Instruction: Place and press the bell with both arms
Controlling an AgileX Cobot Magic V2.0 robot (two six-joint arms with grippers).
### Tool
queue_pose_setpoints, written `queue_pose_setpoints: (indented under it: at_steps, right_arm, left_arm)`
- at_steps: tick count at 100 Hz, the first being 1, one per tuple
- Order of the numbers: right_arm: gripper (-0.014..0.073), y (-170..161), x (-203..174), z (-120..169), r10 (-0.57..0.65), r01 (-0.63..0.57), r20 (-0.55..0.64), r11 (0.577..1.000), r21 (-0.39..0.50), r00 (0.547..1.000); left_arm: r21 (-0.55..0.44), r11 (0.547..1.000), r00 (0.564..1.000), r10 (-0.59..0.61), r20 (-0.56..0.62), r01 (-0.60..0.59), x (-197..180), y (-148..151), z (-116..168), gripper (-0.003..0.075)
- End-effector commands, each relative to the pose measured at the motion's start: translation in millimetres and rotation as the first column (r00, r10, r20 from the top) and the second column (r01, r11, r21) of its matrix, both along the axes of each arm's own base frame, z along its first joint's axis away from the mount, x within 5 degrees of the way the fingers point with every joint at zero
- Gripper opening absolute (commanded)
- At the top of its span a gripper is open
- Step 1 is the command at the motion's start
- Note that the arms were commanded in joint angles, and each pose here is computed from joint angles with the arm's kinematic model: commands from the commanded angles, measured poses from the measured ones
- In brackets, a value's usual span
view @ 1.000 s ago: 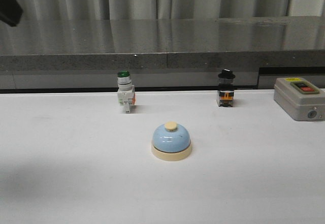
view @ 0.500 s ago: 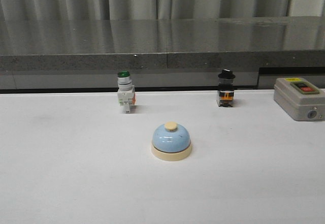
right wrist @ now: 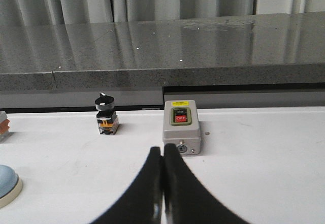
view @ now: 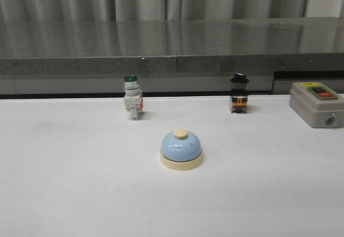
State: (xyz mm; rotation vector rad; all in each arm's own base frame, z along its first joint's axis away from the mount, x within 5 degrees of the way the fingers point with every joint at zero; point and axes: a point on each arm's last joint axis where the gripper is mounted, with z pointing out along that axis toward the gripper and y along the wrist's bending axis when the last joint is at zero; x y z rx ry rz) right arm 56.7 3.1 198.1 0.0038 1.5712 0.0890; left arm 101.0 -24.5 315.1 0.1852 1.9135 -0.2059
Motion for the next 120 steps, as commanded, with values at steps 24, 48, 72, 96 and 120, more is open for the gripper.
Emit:
queue_pose_setpoints:
  at_steps: [24,48,72,96,120]
  right_arm:
    - [-0.0060,0,-3,14,-0.007,0.007,0.121,1.000,0.000,0.993]
    - [-0.0060,0,-3,14,-0.007,0.007,0.121,1.000,0.000,0.993]
    - [-0.0060,0,-3,14,-0.007,0.007,0.121,1.000,0.000,0.993]
    - [-0.0060,0,-3,14,-0.007,0.007,0.121,1.000,0.000,0.993]
    - [-0.0060,0,-3,14,-0.007,0.007,0.121,1.000,0.000,0.993]
  left_arm:
    - [-0.045,0.999,0.996,0.018,0.089,-0.014,2,0,15,-0.0020]
    - [-0.011,1.000,0.992,0.023,0.121,-0.022,3,2,17,-0.0019]
    - [0.070,0.996,0.960,0.030,0.278,-0.051,-7,8,9,-0.0020]
    - [0.049,0.992,0.928,0.089,0.362,-0.114,-28,16,-37,-0.0020]
    - [0.034,0.980,0.895,0.164,0.415,-0.195,-40,22,-85,-0.0020]
